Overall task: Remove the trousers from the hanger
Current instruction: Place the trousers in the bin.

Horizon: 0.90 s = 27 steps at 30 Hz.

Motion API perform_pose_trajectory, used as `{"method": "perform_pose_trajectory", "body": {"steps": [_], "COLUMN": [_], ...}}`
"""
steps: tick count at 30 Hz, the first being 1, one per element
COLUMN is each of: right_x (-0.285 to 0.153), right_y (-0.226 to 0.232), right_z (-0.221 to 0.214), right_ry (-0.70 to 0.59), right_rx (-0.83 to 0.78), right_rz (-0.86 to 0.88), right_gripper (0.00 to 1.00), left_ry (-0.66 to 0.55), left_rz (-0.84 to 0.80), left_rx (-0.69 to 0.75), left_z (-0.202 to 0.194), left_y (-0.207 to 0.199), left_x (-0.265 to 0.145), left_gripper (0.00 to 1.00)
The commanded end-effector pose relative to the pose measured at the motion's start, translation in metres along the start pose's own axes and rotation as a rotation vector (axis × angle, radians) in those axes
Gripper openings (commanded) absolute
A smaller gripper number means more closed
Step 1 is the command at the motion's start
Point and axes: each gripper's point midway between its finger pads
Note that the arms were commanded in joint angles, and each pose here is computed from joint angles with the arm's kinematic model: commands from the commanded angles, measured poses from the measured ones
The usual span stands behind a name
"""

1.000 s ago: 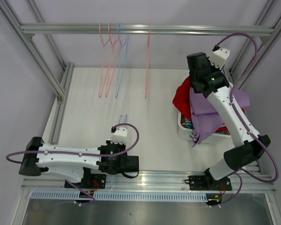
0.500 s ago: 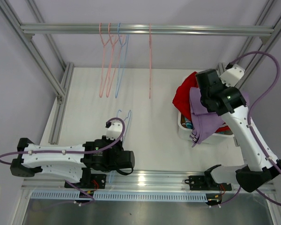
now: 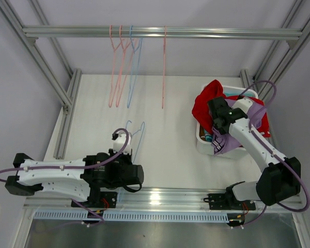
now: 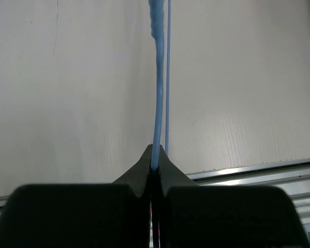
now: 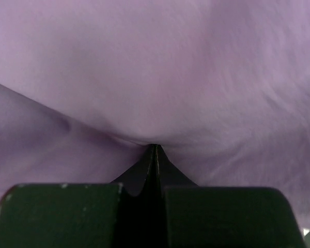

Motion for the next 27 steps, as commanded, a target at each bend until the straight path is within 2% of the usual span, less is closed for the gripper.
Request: {"method": "perform_pose_trajectory", "body": {"steps": [1,7,12,16,21,27], "right_x": [0.009,-0.018,-0.054,-0.072,-0.073,-0.062], "right_y": [0.014,0.007,-0.001,-0.006,0.001,0.025], "right_z": [-0.02,0.024,0.065,0.081,0.094,0.097], "right_ry": [0.093,0.033,-0.028,-0.063,-0.129,-0.156], "right_rx": [0.003,0.039,0.076,0.106,0.109,0.097], "right_rz": [0.009,0.052,0.139,0.209,0.286,0.368], "right_gripper": [0.0,0.0,0.0,0.02,0.02,0.0], "left_ry": [-0.005,-0.001,0.003,0.021,-0.045,-0.115], "left_rz": [0.024,-0.005,-0.079,-0.239,-0.362,-0.4], "left_rx": [0.036,0.05,0.052,0.021,-0.031,-0.053], "left_z": [0.004,0.013,0.038,0.061,0.097,0.124], "left_y": [0.017,0.014,0.003,-0.011,-0.018,-0.013], "left_x": [-0.004,-0.012,-0.032,-0.057,-0.079,-0.092], "left_gripper": [0.01,0.01,0.01,0.01,0.01,0.01]}}
Point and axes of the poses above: each gripper's point midway between its finger pads, its own x axis out along the fingers, its own y axis along the line the jaws close on, z = x × y, and after that the axes turned 11 degrees about -x, right-handed
